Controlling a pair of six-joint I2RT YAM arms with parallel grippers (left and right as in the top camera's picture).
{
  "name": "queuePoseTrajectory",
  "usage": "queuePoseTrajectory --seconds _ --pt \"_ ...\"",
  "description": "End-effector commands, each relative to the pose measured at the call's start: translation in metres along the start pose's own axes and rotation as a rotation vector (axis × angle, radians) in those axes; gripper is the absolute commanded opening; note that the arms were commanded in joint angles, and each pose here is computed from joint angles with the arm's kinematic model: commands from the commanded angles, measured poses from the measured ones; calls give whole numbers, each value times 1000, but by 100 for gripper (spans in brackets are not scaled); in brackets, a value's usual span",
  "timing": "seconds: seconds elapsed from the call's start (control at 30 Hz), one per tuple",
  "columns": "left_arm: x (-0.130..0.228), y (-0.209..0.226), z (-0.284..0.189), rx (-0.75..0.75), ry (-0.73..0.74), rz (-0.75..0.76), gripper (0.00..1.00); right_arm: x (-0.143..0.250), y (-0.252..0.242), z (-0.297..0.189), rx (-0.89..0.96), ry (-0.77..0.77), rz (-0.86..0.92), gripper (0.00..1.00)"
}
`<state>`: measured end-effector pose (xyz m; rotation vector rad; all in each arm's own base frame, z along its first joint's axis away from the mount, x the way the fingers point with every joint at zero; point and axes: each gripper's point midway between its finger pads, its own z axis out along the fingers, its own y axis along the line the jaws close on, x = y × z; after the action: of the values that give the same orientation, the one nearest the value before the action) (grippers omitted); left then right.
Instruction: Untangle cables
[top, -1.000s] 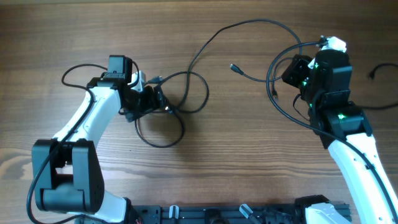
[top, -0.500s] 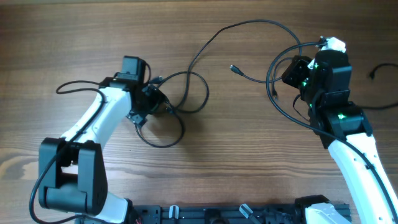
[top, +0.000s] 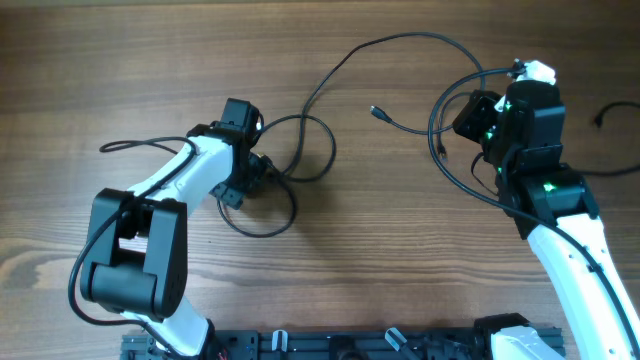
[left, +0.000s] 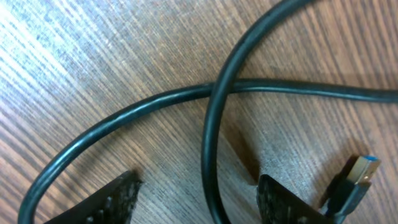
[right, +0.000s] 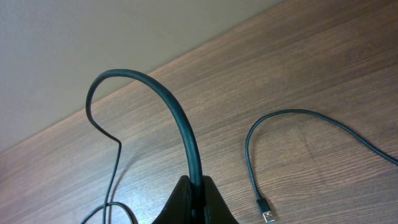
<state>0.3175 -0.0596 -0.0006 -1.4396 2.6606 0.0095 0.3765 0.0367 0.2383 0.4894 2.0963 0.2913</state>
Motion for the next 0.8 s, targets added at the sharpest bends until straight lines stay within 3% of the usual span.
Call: queuePoseTrajectory --seconds 0.0,0.03,0.27,0.43,0.77 --pt "-3 -1 2 -3 -24 -8 20 -2 2 0 -7 3 5 4" --pt "-4 -2 2 0 -27 -9 4 -2 2 0 -6 4 5 4" --pt "-18 -11 -2 42 -76 -30 4 -3 -4 0 26 -9 -5 5" --pt "-51 -28 -36 144 -136 -95 4 -21 -16 0 53 -65 -2 4" --pt "-83 -68 -102 426 -241 -150 4 -82 -126 -16 155 -190 202 4"
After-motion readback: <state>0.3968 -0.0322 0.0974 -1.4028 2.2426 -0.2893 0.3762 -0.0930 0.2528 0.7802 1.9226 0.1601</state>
